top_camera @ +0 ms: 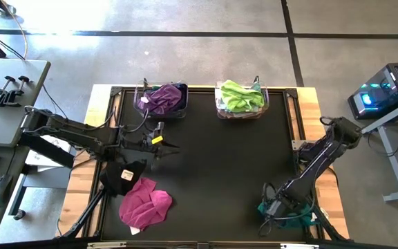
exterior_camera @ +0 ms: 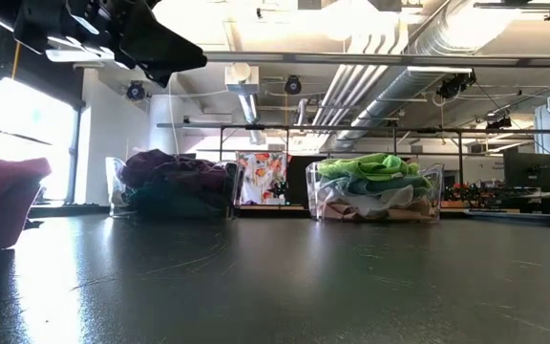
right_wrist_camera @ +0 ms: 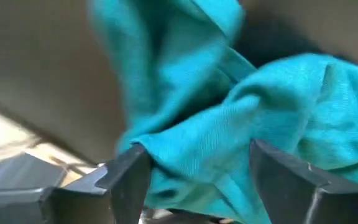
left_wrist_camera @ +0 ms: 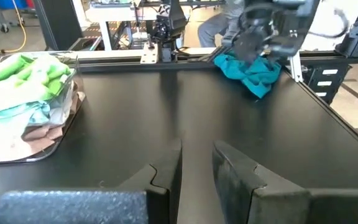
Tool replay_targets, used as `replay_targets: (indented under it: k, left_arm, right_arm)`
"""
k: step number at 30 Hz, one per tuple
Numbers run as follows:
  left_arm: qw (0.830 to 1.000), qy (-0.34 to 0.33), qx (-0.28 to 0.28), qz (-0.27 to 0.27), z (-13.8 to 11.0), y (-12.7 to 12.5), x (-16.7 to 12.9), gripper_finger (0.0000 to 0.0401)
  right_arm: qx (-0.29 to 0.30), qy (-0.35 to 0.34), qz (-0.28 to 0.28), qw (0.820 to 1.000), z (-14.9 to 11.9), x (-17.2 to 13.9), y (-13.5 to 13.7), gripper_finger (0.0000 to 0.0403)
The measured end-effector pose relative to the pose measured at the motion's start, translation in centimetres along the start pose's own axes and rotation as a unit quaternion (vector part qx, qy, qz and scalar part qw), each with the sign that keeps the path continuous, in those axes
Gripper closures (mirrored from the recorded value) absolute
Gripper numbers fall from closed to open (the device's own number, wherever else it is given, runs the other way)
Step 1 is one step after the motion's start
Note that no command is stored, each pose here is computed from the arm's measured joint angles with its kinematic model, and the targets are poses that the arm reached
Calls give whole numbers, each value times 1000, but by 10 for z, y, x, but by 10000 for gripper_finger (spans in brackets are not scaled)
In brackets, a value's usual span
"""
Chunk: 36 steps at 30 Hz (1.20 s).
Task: Sort towels by color in basket
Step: Put the green kitchen towel into the left transparent bin
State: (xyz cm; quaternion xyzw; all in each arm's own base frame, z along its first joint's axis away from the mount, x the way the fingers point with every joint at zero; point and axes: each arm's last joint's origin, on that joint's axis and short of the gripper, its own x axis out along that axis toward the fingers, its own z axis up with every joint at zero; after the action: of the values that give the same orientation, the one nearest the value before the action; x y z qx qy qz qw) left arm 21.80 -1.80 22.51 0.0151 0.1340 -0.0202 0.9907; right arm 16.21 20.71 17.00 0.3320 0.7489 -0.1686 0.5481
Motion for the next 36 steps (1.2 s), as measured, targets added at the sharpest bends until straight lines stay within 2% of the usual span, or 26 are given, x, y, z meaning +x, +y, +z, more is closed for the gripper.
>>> replay_targets:
  k: [3, 5, 8, 10, 13, 15, 17, 21, 23, 26, 28, 30, 32, 36]
  left_arm:
    - [1000, -1, 0, 0, 0, 0, 0, 327]
    - [1000, -5, 4, 3, 1, 0, 0, 327]
    - [1000, -9, 3, 8, 2, 0, 0, 327]
    - [1000, -9, 4, 7, 2, 0, 0, 327]
    - [1000, -12, 10, 4, 2, -2, 0, 327]
    - [1000, -21, 18, 1, 4, -3, 0, 327]
    - [999, -43, 28, -4, 8, -6, 1, 327]
    - [994, -90, 66, -19, 13, -16, 7, 327]
    - [989, -123, 81, -26, 16, -22, 12, 327]
    - [978, -173, 108, -33, 16, -32, 25, 327]
    - [970, -208, 122, -35, 14, -39, 33, 327]
    - [960, -240, 139, -34, 12, -45, 39, 327]
    - [951, -259, 164, -31, 8, -50, 45, 327]
    - [936, -256, 237, -53, 2, -60, 60, 327]
  right_arm:
    - [19, 25, -16, 999, 5, 16, -14, 156]
    - [1, 5, 8, 1000, 7, 25, -16, 176]
    - [-16, -22, 44, 999, 11, 35, -20, 220]
    - [-16, -37, 48, 998, 13, 38, -23, 258]
    - [-20, -140, 73, 987, 19, 36, -18, 321]
    - [-27, -251, 86, 964, 26, 31, -13, 363]
    - [-43, -354, 88, 930, 33, 25, -8, 390]
    - [-49, -533, 113, 837, 46, 3, 8, 380]
    - [-54, -603, 102, 789, 52, -4, 11, 379]
    - [-70, -676, 96, 727, 62, -16, 21, 392]
    - [-72, -712, 81, 694, 69, -23, 23, 396]
    - [-76, -722, 78, 684, 78, -31, 25, 394]
    - [-86, -712, 92, 691, 87, -39, 26, 393]
    - [-69, -689, 176, 700, 112, -58, 27, 396]
